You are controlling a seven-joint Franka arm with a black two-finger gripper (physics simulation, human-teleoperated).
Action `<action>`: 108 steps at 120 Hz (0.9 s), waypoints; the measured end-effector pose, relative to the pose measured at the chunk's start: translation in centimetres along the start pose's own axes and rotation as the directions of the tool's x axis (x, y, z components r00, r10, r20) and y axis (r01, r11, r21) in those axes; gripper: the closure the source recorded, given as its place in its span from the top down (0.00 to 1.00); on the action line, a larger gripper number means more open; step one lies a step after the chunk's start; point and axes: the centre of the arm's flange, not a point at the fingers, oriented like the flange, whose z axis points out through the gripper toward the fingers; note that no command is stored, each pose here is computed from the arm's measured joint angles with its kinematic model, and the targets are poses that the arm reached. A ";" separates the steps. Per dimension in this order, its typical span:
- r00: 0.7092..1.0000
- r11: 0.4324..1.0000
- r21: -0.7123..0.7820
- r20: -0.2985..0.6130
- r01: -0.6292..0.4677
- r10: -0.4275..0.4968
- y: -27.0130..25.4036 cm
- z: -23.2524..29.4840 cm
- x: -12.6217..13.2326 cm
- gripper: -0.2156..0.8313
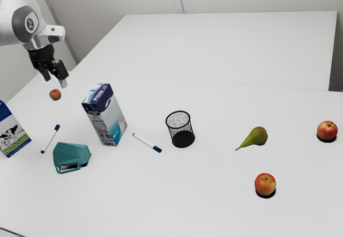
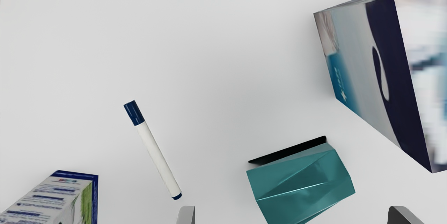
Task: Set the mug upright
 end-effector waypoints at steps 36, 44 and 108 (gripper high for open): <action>0.978 0.966 -0.166 -0.033 0.196 -0.205 -6.8 5.1 -5.6 0.79; 0.969 0.944 -0.238 -0.036 0.230 -0.245 -8.1 7.5 -6.4 0.79; 0.906 0.751 -0.546 0.035 0.371 -0.422 -8.2 20.0 -10.1 0.79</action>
